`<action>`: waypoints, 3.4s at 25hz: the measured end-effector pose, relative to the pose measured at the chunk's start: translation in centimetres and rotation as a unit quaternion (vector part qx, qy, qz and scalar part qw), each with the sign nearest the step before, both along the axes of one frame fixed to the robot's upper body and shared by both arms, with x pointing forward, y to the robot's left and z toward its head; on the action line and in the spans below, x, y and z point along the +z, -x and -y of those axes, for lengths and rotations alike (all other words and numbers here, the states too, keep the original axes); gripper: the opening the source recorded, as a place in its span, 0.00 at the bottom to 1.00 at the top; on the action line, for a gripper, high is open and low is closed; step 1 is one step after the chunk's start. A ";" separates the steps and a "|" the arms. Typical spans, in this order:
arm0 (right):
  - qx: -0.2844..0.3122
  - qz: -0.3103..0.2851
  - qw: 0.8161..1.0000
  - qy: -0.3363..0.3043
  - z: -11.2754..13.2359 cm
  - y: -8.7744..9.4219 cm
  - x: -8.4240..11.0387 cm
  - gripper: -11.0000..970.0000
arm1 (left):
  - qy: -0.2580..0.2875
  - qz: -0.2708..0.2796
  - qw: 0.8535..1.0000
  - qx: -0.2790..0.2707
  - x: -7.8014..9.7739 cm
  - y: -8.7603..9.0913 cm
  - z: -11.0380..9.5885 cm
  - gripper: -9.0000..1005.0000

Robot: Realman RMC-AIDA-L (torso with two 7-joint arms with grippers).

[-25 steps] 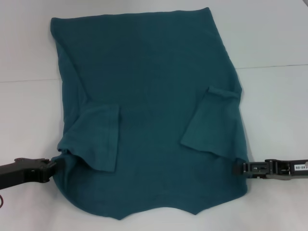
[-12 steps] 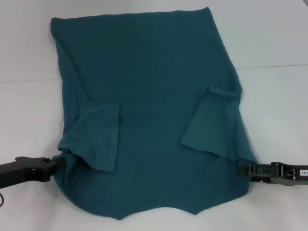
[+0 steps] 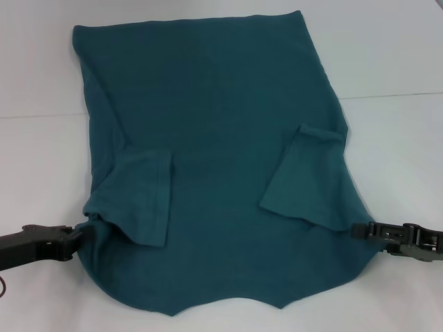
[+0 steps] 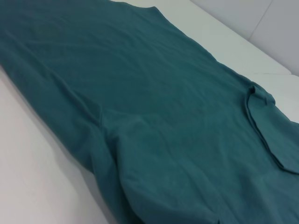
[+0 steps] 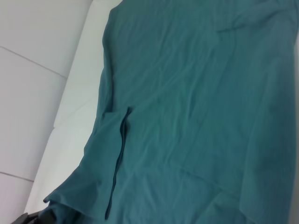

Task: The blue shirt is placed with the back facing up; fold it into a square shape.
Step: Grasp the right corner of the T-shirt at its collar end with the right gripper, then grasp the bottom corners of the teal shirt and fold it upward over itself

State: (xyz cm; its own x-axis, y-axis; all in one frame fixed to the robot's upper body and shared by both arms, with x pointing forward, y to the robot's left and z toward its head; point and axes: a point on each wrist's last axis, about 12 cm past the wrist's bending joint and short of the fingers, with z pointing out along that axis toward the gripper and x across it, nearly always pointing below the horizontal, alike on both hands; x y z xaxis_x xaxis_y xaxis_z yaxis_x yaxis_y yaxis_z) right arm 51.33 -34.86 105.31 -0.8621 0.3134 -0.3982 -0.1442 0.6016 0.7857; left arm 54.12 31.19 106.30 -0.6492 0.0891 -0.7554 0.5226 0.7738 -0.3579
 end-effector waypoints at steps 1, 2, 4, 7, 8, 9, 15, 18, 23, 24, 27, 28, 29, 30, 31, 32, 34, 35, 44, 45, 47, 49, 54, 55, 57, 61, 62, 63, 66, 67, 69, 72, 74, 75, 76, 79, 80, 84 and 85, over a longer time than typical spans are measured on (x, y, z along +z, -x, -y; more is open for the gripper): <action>-0.002 0.000 1.000 0.000 0.1 0.1 0.0 0.81 | 0.000 0.000 1.000 0.000 0.0 0.0 0.0 0.04; -0.004 0.000 1.000 -0.001 0.1 0.1 -0.1 0.80 | 0.000 0.000 1.000 -0.001 0.0 0.0 0.0 0.04; -0.010 0.001 1.000 -0.002 0.3 0.2 -0.1 0.79 | 0.000 0.000 1.000 -0.001 0.0 0.0 0.0 0.04; -0.017 0.002 1.000 -0.003 0.4 0.3 -0.2 0.77 | -0.001 0.001 1.000 -0.002 0.0 -0.1 0.1 0.04; -0.017 0.002 1.000 -0.003 0.4 0.3 -0.2 0.76 | -0.001 0.001 1.000 -0.003 0.0 -0.1 0.1 0.04; -0.018 0.002 1.000 -0.003 0.4 0.3 -0.3 0.76 | -0.001 0.001 1.000 -0.003 0.0 -0.1 0.1 0.04; -0.016 0.000 1.000 0.008 0.1 0.2 -0.6 0.69 | -0.001 0.001 1.000 -0.003 0.0 -0.1 0.1 0.04; -0.013 0.004 1.000 0.013 0.1 0.2 -0.7 0.62 | -0.001 0.001 1.000 -0.002 0.0 0.0 0.1 0.04; -0.019 0.006 1.000 0.017 0.4 0.5 -0.8 0.51 | 0.000 0.000 1.000 0.000 0.0 0.1 -0.1 0.04; -0.019 0.007 1.000 0.018 0.5 0.5 -0.8 0.49 | 0.000 0.000 1.000 0.000 0.0 0.1 -0.1 0.04; -0.018 0.008 1.000 0.019 0.5 0.6 -0.9 0.38 | 0.000 -0.001 1.000 0.001 0.0 0.1 -0.1 0.04; -0.018 0.009 1.000 0.019 0.5 0.6 -1.0 0.34 | 0.000 -0.001 1.000 0.002 0.0 0.1 -0.1 0.04; -0.019 0.009 1.000 0.020 0.5 0.7 -1.0 0.30 | 0.001 -0.002 1.000 0.003 0.0 0.1 -0.1 0.04; -0.020 0.008 1.000 0.021 0.6 0.7 -1.0 0.27 | 0.001 -0.002 1.000 0.003 0.0 0.1 -0.2 0.04; -0.021 0.008 1.000 0.021 0.6 0.8 -1.1 0.22 | 0.001 -0.003 1.000 0.004 0.0 0.1 -0.2 0.04; -0.023 0.007 0.999 0.022 0.7 0.9 -1.2 0.18 | 0.001 -0.003 1.000 0.005 -0.1 0.1 -0.2 0.04; -0.026 0.006 0.999 0.022 0.9 1.3 -1.3 0.09 | 0.001 -0.004 1.000 0.007 -0.1 0.3 -0.3 0.04; -0.027 0.006 0.999 0.022 1.0 1.5 -1.4 0.05 | 0.001 -0.006 1.000 0.010 -0.2 0.4 -0.5 0.04; -0.048 0.027 0.998 0.008 2.4 4.1 -1.9 0.05 | 0.011 -0.014 0.998 0.068 -0.3 2.1 -3.2 0.04; -0.049 0.028 0.998 0.008 2.5 4.2 -1.9 0.05 | 0.013 -0.015 0.997 0.075 -0.3 2.3 -3.4 0.04; -0.053 0.030 0.998 0.007 2.7 4.5 -2.0 0.05 | 0.017 -0.017 0.996 0.086 -0.5 2.8 -3.9 0.04; -0.058 0.030 0.998 0.007 2.9 4.9 -2.1 0.05 | 0.020 -0.021 0.995 0.095 -0.7 3.3 -4.3 0.04; -0.073 0.034 0.997 0.004 3.5 6.0 -2.3 0.05 | 0.028 -0.029 0.993 0.111 -1.3 4.7 -5.1 0.04; -0.073 0.036 0.997 0.004 3.6 6.2 -2.4 0.05 | 0.032 -0.031 0.992 0.115 -1.4 5.0 -5.3 0.04; -0.073 0.041 0.996 0.004 3.8 6.7 -2.4 0.05 | 0.039 -0.033 0.992 0.116 -1.5 5.6 -5.5 0.04; -0.064 0.056 0.996 0.005 3.9 7.5 -2.5 0.05 | 0.058 -0.032 0.992 0.107 -1.3 6.6 -5.7 0.04; -0.058 0.061 0.996 0.004 3.8 7.7 -2.4 0.05 | 0.063 -0.032 0.992 0.104 -1.2 6.9 -5.7 0.04; -0.050 0.068 0.996 0.004 3.7 8.0 -2.4 0.05 | 0.068 -0.032 0.992 0.100 -1.2 7.2 -5.8 0.04; -0.030 0.083 0.996 0.003 3.5 8.8 -2.4 0.05 | 0.083 -0.031 0.992 0.087 -1.0 7.8 -5.8 0.04; -0.023 0.087 0.996 0.002 3.5 9.3 -2.4 0.05 | 0.088 -0.031 0.992 0.084 -0.9 8.1 -5.8 0.04; -0.016 0.092 0.996 -0.001 3.5 10.0 -2.5 0.05 | 0.097 -0.032 0.992 0.080 -0.9 8.5 -5.8 0.04; -0.011 0.095 0.995 -0.005 3.6 11.1 -2.6 0.05 | 0.110 -0.037 0.990 0.075 -0.9 9.3 -5.8 0.04; -0.012 0.094 0.995 -0.006 3.8 11.8 -2.6 0.05 | 0.115 -0.038 0.990 0.074 -1.0 9.9 -5.9 0.04; -0.013 0.094 0.995 -0.006 3.9 12.1 -2.7 0.05 | 0.118 -0.039 0.989 0.075 -1.0 10.1 -6.0 0.04; -0.016 0.094 0.995 -0.006 4.0 12.4 -2.7 0.05 | 0.120 -0.039 0.989 0.075 -1.0 10.3 -6.0 0.04; -0.023 0.095 0.995 -0.007 4.3 13.3 -2.7 0.05 | 0.133 -0.043 0.988 0.068 -0.9 11.1 -6.0 0.04; -0.025 0.096 0.995 -0.008 4.4 13.6 -2.7 0.05 | 0.138 -0.043 0.987 0.067 -0.9 11.5 -6.1 0.04; -0.033 0.100 0.994 -0.009 4.7 14.1 -2.6 0.05 | 0.148 -0.045 0.986 0.067 -0.6 12.6 -6.5 0.04; -0.033 0.101 0.994 -0.010 4.8 14.1 -2.6 0.05 | 0.150 -0.046 0.985 0.068 -0.6 12.9 -6.6 0.04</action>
State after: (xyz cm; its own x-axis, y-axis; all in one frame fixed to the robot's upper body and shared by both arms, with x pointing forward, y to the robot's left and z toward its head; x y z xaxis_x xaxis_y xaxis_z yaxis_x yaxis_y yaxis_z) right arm 37.20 -39.64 102.72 -0.7427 0.3760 -0.5541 -0.2608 0.5997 0.7565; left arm 41.24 37.81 105.68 -0.7060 -0.2215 -0.6727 0.3762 0.6874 -0.6212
